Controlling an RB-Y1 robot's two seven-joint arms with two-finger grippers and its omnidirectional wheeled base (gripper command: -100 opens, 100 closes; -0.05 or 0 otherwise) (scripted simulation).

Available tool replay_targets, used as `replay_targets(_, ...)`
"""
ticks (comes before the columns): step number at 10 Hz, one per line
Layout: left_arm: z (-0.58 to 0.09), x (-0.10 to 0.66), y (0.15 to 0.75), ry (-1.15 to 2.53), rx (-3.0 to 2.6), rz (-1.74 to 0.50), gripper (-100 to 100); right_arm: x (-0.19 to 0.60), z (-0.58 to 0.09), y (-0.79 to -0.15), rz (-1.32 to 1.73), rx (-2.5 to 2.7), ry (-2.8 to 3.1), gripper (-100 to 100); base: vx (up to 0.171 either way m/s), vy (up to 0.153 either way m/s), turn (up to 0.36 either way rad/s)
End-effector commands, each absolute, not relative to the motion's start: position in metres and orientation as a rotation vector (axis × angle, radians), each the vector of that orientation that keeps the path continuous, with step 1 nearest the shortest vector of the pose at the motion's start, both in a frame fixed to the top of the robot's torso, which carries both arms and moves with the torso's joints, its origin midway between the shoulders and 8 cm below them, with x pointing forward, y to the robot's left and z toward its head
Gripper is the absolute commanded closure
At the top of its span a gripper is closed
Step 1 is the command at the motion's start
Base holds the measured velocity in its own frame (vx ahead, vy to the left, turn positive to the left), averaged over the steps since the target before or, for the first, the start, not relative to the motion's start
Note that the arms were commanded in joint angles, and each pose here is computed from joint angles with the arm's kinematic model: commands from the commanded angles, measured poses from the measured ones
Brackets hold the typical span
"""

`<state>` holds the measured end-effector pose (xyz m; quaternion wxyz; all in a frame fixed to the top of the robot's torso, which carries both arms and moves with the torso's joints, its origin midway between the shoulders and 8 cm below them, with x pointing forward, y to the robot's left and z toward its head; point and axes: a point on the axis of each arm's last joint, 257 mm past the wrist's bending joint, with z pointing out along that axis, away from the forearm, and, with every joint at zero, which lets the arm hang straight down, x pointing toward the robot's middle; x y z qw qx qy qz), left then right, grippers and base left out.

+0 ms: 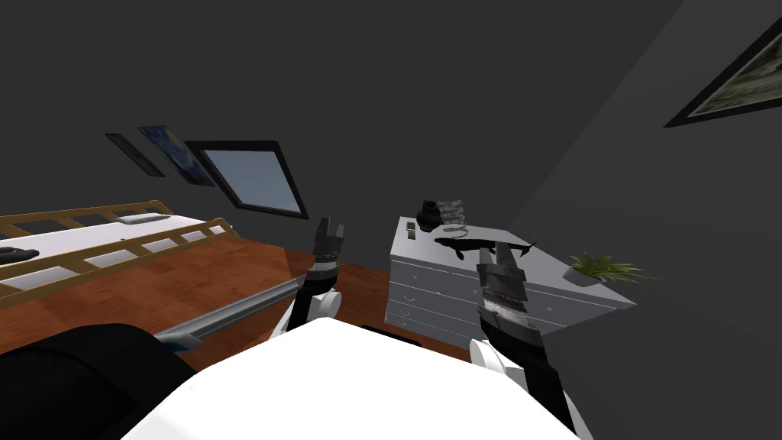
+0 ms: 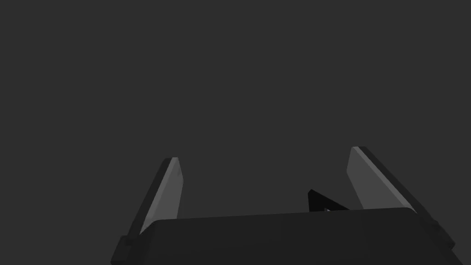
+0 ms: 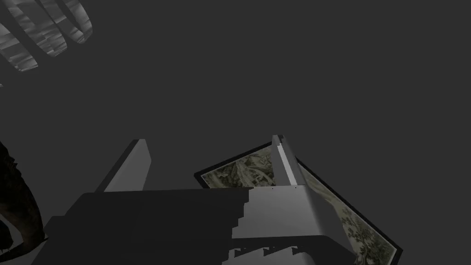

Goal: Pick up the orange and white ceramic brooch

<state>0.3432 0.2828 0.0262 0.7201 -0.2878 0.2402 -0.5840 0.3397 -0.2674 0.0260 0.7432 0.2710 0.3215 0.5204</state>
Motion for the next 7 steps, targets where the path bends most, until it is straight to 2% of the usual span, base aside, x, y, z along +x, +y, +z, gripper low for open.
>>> replay_targets(1, 0.026, 0.343, 0.283, 0.531, -0.636, -1.291, 0, 0.338, 0.02, -0.268, 1.112, 0.565, 0.745, -100, -0.004, 0.027, 0.004)
replay_targets(4, 0.026, 0.343, 0.283, 0.531, -0.636, -1.291, 0, 0.331, -0.002, -0.276, 0.995, 0.481, 0.861, -100, -0.029, 0.081, 0.002)
replay_targets(7, 0.026, 0.343, 0.283, 0.531, -0.636, -1.291, 0, 0.315, -0.029, -0.292, 0.82, 0.353, 1.005, -100, -0.028, 0.146, 0.013)
